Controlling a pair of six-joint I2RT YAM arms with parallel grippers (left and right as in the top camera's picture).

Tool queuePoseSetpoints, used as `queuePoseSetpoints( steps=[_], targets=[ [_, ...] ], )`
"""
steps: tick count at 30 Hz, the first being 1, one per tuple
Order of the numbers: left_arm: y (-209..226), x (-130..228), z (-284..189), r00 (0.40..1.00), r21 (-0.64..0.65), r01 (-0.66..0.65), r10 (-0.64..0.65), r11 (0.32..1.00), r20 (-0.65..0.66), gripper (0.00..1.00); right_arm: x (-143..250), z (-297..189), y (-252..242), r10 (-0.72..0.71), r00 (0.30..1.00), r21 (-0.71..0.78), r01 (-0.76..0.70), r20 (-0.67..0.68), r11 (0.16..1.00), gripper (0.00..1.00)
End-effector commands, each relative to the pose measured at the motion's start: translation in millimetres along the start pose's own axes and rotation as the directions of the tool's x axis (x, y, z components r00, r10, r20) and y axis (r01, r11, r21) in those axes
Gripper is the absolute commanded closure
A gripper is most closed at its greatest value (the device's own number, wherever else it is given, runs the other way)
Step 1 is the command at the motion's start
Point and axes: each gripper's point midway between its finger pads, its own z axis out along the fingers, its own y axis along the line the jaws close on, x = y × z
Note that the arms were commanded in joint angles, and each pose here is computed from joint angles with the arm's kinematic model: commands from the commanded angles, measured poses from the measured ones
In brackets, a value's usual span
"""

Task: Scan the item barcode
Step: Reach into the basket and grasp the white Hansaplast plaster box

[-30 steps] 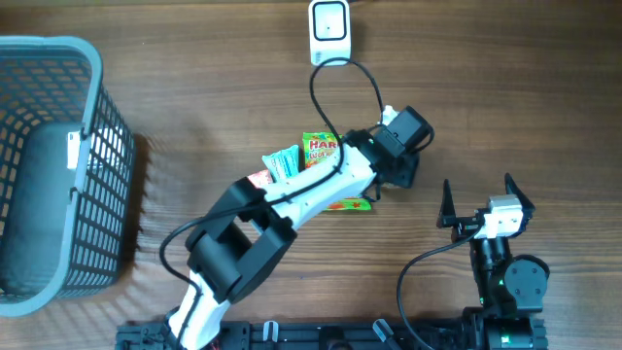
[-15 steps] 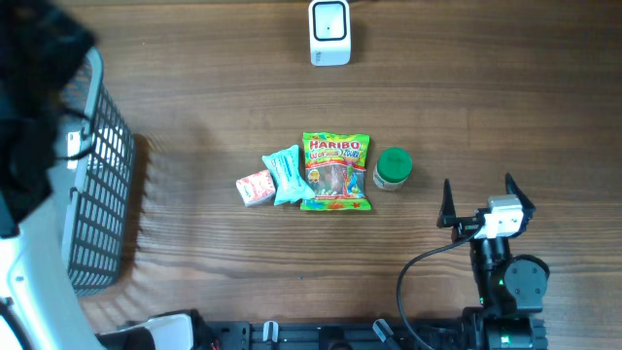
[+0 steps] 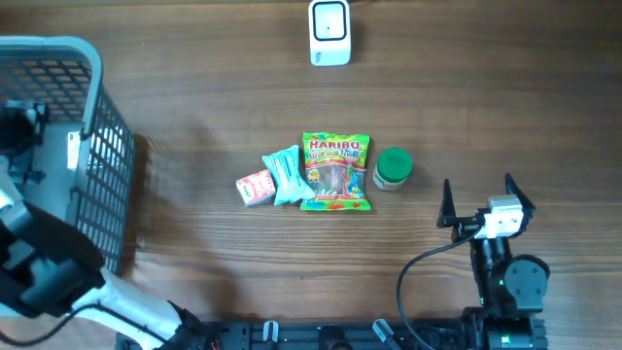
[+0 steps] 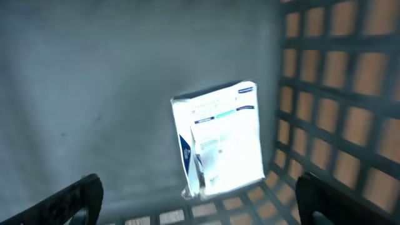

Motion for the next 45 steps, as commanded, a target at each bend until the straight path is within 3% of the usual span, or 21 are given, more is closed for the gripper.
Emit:
queuePoseSetpoints(
  steps=[1, 10, 12, 13, 15, 16, 18, 24, 29, 31, 32, 34, 35, 36, 37, 40, 41, 43, 44, 45],
  targets=[
    [9, 15, 53, 0.998, -0.103, -0.030, 0.024, 0.994, -0.058, 0.11, -1, 0, 2, -0.013, 1.000, -0.010, 0.013, 0.008, 1.000, 0.00],
    [19, 37, 117, 0.997, -0.101, -0.073, 0.070, 0.992, -0.041, 0.17, -1, 0, 2, -0.013, 1.000, -0.010, 0.013, 0.008, 1.000, 0.00],
    [21, 39, 124, 0.997, -0.094, -0.073, 0.070, 0.993, -0.035, 0.24, -1, 0, 2, -0.013, 1.000, -0.010, 0.013, 0.008, 1.000, 0.00],
    [22, 39, 127, 0.997, -0.091, -0.073, 0.071, 0.993, -0.031, 0.28, -1, 0, 2, -0.013, 1.000, -0.010, 0.013, 0.008, 1.000, 0.00],
    [22, 39, 128, 0.997, -0.091, -0.073, 0.071, 0.993, -0.031, 0.51, -1, 0, 2, -0.013, 1.000, -0.010, 0.013, 0.008, 1.000, 0.00],
    [22, 39, 128, 0.997, -0.089, -0.073, 0.071, 0.993, -0.030, 0.68, -1, 0, 2, -0.013, 1.000, -0.010, 0.013, 0.008, 1.000, 0.00],
    [21, 39, 123, 0.997, -0.086, -0.073, 0.071, 0.994, -0.027, 0.86, -1, 0, 2, -0.013, 1.000, -0.010, 0.013, 0.008, 1.000, 0.00],
    [0, 26, 55, 0.993, 0.032, -0.080, 0.077, 0.996, 0.086, 0.96, -1, 0, 2, -0.013, 1.000, -0.010, 0.013, 0.008, 1.000, 0.00],
    [-10, 13, -44, 0.957, 0.165, -0.101, 0.051, 0.981, 0.285, 0.96, -1, 0, 2, -0.013, 1.000, -0.010, 0.013, 0.008, 1.000, 0.00],
    [-7, 10, -63, 0.942, 0.174, -0.102, 0.039, 0.979, 0.332, 0.96, -1, 0, 2, -0.013, 1.000, -0.010, 0.013, 0.008, 1.000, 0.00],
    [-6, 10, -64, 0.941, 0.172, -0.101, 0.038, 0.980, 0.337, 0.82, -1, 0, 2, -0.013, 1.000, -0.010, 0.013, 0.008, 1.000, 0.00],
    [-6, 11, -56, 0.946, 0.157, -0.098, 0.043, 0.983, 0.322, 0.22, -1, 0, 2, -0.013, 1.000, -0.010, 0.013, 0.008, 1.000, 0.00],
    [-7, 11, -47, 0.950, 0.145, -0.099, 0.050, 0.984, 0.309, 0.13, -1, 0, 2, -0.013, 1.000, -0.010, 0.013, 0.008, 1.000, 0.00],
    [-9, 11, -37, 0.953, 0.134, -0.103, 0.059, 0.986, 0.298, 0.14, -1, 0, 2, -0.013, 1.000, -0.010, 0.013, 0.008, 1.000, 0.00],
    [-13, 11, -26, 0.955, 0.125, -0.106, 0.067, 0.986, 0.288, 0.24, -1, 0, 2, -0.013, 1.000, -0.010, 0.013, 0.008, 1.000, 0.00],
    [-24, 13, 5, 0.960, 0.107, -0.123, 0.092, 0.987, 0.263, 0.88, -1, 0, 2, -0.013, 1.000, -0.010, 0.013, 0.008, 1.000, 0.00],
    [-27, 15, 15, 0.962, 0.101, -0.130, 0.101, 0.986, 0.254, 0.96, -1, 0, 2, -0.013, 1.000, -0.010, 0.013, 0.008, 1.000, 0.00],
    [-35, 19, 36, 0.963, 0.090, -0.147, 0.122, 0.985, 0.239, 0.96, -1, 0, 2, -0.013, 1.000, -0.010, 0.013, 0.008, 1.000, 0.00],
    [-37, 19, 42, 0.964, 0.089, -0.150, 0.126, 0.985, 0.236, 0.86, -1, 0, 2, -0.013, 1.000, -0.010, 0.013, 0.008, 1.000, 0.00],
    [-41, 19, 49, 0.963, 0.092, -0.157, 0.131, 0.983, 0.237, 0.50, -1, 0, 2, -0.013, 1.000, -0.010, 0.013, 0.008, 1.000, 0.00]
  ],
)
